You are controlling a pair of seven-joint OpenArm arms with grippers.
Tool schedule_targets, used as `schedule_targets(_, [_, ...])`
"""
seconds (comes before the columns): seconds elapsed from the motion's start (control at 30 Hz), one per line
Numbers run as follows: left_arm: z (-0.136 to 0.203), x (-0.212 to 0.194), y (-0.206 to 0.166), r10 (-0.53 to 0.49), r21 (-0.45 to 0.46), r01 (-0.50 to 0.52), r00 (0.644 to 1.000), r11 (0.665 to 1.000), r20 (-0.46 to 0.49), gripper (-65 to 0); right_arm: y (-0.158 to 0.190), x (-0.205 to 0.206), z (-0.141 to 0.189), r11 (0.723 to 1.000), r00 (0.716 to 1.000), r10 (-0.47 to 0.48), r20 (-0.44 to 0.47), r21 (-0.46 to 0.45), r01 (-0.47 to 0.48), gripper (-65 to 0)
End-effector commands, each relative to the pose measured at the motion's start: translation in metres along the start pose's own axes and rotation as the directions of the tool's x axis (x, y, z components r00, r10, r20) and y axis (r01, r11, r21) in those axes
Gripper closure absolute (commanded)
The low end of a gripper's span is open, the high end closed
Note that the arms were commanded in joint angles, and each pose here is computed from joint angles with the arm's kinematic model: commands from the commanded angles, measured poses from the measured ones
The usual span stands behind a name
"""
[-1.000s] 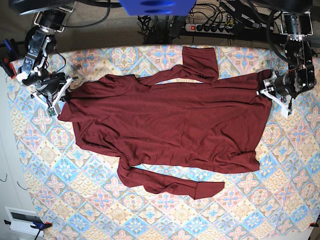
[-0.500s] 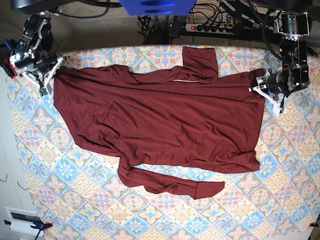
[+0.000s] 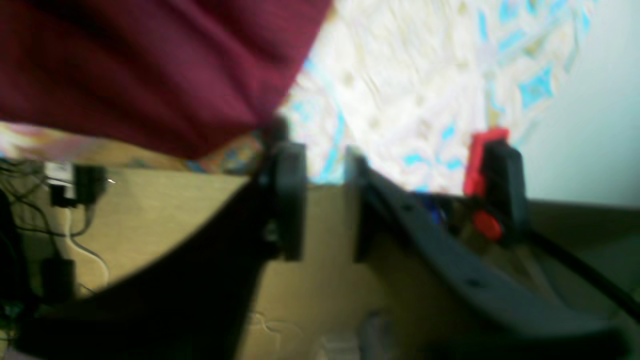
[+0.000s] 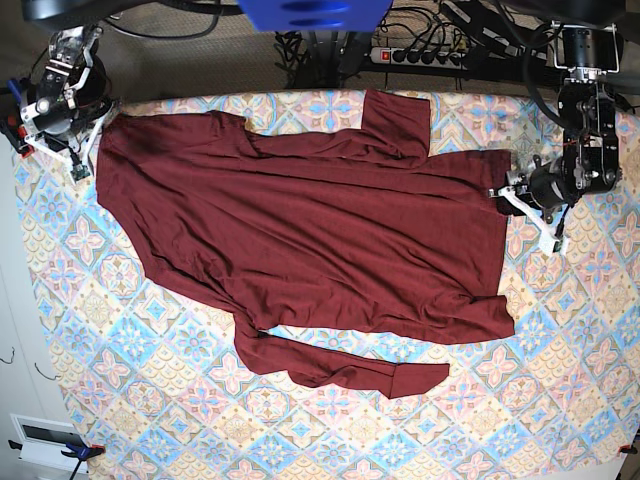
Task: Layout the t-shirt on the table in an organized manner, then fold the t-shirt properly
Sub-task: 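Grasp the shirt side with the right gripper and drag it along the table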
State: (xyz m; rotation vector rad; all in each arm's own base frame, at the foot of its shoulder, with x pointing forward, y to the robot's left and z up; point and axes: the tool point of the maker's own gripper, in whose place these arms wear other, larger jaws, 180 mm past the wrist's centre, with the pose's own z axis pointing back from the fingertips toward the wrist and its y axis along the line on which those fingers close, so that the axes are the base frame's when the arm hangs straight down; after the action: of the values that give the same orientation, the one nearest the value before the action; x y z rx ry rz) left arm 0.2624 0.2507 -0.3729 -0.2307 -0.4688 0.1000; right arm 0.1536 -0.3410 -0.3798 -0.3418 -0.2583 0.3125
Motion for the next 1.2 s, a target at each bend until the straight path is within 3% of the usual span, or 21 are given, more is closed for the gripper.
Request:
schedule_targets(0.0, [0.007,0.008,0.005,-0.015,0.016,0.015,1.000,1.000,0.010,-14.1,-0.012,0.005,0.006,0.999,1.000,0.010,0.015,-0.038,-0.009,-22.9])
schedule_targets(0.07, [0.007,0.005,0.004,-0.015,0.014,0.015,1.000,1.000,-0.012,-14.1,-0.014,0.005,0.006,0.999,1.000,0.013,0.012,-0.046,-0.013,-26.8])
schedule_targets(0.17, [0.008,0.003,0.004,-0.015,0.014,0.015,1.000,1.000,-0.018,-14.1,-0.018,0.011,0.008,0.998,0.999,0.005,0.040,-0.056,-0.003,-27.0])
schedule_targets(0.33, [0.008,0.006,0.004,-0.014,0.015,0.015,1.000,1.000,-0.012,-13.9,-0.032,0.075,0.017,0.996,0.973,0.000,0.230,-0.085,0.020,-24.5])
schedule_targets(0.47, [0.016,0.018,0.013,0.048,0.018,-0.049,0.997,0.999,0.053,-13.6,-0.033,0.169,0.042,0.992,0.904,0.100,0.416,-0.113,-0.058,-22.2])
schedule_targets(0.57, [0.022,0.039,0.013,0.101,-0.003,-0.101,0.987,0.995,0.126,-13.6,-0.022,0.230,0.058,0.980,0.845,0.198,0.497,-0.129,-0.154,-22.1])
schedule_targets(0.7, [0.026,0.043,0.017,0.132,-0.007,-0.132,0.979,0.991,0.155,-13.6,-0.009,0.273,0.049,0.972,0.821,0.231,0.522,-0.085,-0.220,-22.1])
schedule_targets(0.87, [0.025,0.044,0.016,0.166,-0.024,-0.164,0.970,0.986,0.175,-13.9,0.016,0.303,0.013,0.959,0.815,0.220,0.536,0.034,-0.282,-22.2])
schedule_targets(1.17, [0.023,0.042,0.013,0.181,-0.036,-0.177,0.968,0.984,0.174,-14.1,0.041,0.311,-0.041,0.935,0.857,0.161,0.490,0.203,-0.292,-22.3])
